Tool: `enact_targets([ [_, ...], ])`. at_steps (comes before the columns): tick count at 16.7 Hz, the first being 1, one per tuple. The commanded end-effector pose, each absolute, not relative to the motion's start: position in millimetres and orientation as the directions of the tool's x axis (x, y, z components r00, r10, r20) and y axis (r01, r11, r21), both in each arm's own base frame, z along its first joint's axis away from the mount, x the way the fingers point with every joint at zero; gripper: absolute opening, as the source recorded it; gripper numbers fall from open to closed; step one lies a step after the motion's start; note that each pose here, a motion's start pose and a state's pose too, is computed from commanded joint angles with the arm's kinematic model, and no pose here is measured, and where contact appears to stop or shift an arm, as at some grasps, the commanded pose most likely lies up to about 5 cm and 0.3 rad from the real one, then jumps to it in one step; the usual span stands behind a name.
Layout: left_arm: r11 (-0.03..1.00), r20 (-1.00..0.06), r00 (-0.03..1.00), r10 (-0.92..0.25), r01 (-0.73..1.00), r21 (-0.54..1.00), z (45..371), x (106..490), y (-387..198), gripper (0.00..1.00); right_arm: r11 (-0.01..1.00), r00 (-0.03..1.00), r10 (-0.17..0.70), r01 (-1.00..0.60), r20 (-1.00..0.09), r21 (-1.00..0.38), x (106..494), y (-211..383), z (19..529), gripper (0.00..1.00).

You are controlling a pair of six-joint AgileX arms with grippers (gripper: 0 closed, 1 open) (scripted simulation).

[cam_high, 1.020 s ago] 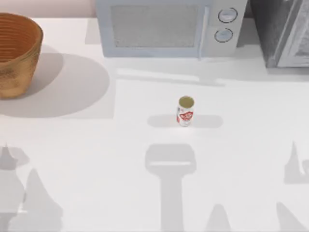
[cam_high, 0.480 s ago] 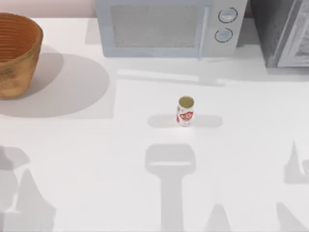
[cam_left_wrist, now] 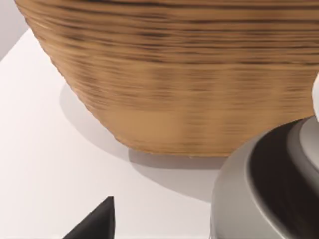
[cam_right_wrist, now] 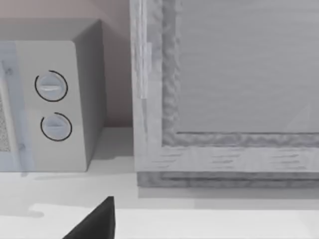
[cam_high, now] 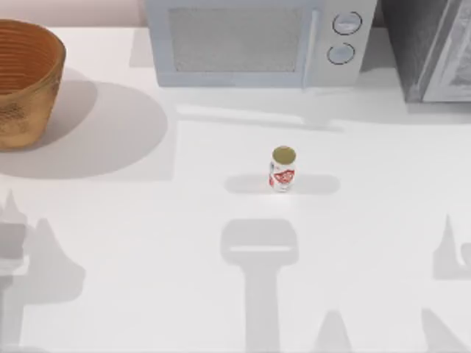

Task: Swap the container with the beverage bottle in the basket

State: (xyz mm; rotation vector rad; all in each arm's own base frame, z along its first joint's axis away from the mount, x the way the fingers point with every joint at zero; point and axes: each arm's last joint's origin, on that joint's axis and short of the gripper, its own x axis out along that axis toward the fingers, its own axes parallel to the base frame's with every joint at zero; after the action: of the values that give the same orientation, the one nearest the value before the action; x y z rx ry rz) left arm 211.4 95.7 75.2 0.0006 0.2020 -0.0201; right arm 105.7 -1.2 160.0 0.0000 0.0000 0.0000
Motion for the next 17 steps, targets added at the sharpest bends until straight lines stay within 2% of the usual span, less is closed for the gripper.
enact_targets([
  [5, 1.000, -0.201, 0.979, -0.020, 0.020, -0.001, 74.1, 215.2, 95.0, 1.00, 1.000, 1.000, 0.000, 0.000, 0.000, 0.000, 105.7, -1.2, 160.0, 1.00],
  [17, 1.000, -0.201, 0.979, -0.020, 0.020, -0.001, 74.1, 215.2, 95.0, 0.10, 1.000, 1.000, 0.000, 0.000, 0.000, 0.000, 105.7, -1.2, 160.0, 1.00],
])
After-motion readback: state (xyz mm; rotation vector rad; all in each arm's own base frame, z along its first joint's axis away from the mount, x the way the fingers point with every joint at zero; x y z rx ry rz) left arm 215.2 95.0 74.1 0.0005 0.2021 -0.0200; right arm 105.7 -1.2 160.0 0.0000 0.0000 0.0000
